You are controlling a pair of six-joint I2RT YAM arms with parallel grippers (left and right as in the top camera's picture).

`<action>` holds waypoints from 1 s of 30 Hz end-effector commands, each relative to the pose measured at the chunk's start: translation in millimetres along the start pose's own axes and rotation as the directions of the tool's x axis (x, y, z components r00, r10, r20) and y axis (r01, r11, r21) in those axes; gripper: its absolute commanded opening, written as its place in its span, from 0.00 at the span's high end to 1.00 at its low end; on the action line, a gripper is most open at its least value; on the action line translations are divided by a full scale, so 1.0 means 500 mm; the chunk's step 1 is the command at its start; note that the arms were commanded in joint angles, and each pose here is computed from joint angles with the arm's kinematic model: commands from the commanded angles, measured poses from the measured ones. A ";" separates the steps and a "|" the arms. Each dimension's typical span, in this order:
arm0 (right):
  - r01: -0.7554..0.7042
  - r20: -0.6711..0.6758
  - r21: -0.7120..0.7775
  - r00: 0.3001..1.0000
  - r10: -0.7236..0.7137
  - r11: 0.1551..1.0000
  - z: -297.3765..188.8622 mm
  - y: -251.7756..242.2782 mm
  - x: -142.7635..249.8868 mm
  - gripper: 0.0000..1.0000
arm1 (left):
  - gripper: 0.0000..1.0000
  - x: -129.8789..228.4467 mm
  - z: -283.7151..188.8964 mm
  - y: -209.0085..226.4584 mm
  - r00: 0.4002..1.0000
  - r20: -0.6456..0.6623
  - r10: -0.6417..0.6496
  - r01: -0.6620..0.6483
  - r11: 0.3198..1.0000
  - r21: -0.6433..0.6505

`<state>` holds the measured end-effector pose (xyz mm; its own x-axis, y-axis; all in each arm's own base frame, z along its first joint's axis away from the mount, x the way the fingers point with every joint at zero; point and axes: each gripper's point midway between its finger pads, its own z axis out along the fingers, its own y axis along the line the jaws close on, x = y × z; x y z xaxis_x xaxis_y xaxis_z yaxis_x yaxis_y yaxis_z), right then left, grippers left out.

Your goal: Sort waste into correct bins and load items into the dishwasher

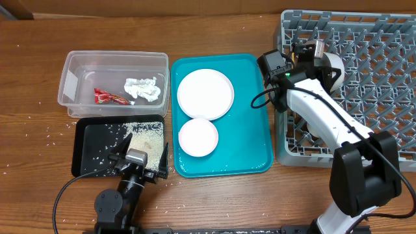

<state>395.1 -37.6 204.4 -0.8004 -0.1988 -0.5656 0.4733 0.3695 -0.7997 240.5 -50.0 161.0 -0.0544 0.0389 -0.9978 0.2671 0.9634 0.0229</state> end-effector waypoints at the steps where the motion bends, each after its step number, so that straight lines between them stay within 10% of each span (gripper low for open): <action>1: 0.021 -0.024 -0.023 0.999 -0.021 1.000 0.011 0.014 0.011 0.93 | 0.00 0.001 0.000 -0.002 1.000 0.004 0.010 -0.010 1.000 0.009; 30: 0.167 0.095 0.127 0.979 -0.179 0.978 -0.045 -0.002 -0.002 0.96 | 0.00 0.001 0.000 -0.002 1.000 0.004 0.010 -0.010 1.000 0.009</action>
<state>387.8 -15.1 208.9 -0.8325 -0.3427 -0.4354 0.3722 0.2361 -0.8976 240.5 -50.0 161.2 -0.0541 0.0388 -0.9978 0.2671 0.9634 0.0230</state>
